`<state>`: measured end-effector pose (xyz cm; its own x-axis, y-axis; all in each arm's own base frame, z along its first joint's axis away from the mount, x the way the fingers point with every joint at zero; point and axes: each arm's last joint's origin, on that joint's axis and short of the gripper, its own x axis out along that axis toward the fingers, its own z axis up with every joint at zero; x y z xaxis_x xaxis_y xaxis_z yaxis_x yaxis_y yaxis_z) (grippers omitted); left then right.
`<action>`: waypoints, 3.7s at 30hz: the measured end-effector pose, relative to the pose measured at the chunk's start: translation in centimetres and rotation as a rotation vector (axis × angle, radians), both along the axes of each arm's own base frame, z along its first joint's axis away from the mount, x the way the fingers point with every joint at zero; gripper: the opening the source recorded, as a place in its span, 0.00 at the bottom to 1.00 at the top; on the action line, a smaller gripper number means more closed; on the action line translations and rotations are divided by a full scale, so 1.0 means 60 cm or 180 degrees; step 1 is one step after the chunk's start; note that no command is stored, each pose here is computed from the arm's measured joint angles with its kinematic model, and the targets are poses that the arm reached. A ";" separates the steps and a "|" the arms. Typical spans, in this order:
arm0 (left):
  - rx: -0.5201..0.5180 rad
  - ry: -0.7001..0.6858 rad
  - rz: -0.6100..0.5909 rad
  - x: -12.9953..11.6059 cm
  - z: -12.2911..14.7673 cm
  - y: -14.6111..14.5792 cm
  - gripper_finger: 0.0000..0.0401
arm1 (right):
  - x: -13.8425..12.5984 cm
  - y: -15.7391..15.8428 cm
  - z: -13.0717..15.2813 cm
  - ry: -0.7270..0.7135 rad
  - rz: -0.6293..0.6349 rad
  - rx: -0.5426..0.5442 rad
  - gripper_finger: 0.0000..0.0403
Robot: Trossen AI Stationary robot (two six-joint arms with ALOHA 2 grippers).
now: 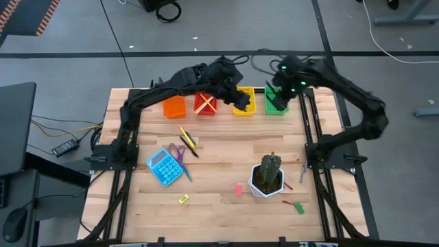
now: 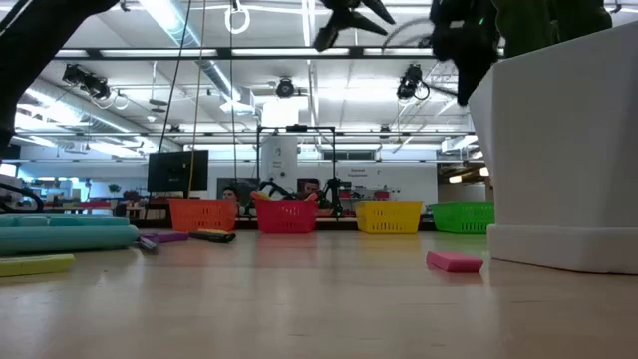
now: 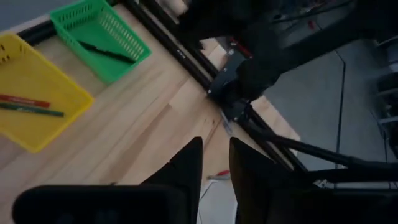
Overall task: Sort crayons/erasers/pens/pencils in bins
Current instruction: Put the bottom black pen into the green bin
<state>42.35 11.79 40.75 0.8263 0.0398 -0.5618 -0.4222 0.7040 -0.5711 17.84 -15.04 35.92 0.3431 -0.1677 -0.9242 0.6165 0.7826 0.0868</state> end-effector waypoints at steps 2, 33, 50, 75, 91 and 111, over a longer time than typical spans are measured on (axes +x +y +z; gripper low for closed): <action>0.0029 0.0021 -0.0023 -0.015 0.013 -0.005 0.20 | 0.014 -0.026 -0.028 0.0227 0.0016 0.0158 0.11; 0.0732 0.0170 0.0148 -0.151 0.125 -0.131 0.09 | -0.012 -0.210 -0.201 0.0741 -0.0377 0.0924 0.12; 0.0881 0.0207 0.0142 -0.150 0.124 -0.133 0.07 | -0.026 -0.194 -0.280 0.0885 -0.0424 0.0938 0.12; 0.0779 0.0255 0.0208 -0.155 0.122 -0.132 0.04 | -0.022 -0.212 -0.286 0.0781 -0.0876 0.0595 0.12; 0.0765 0.0272 0.0226 -0.155 0.122 -0.130 0.03 | -0.036 -0.189 -0.333 0.0888 -0.0841 0.0736 0.12; 0.0710 0.0274 0.0380 -0.158 0.122 -0.111 0.05 | -0.032 -0.196 -0.309 0.0880 -0.0924 0.0756 0.25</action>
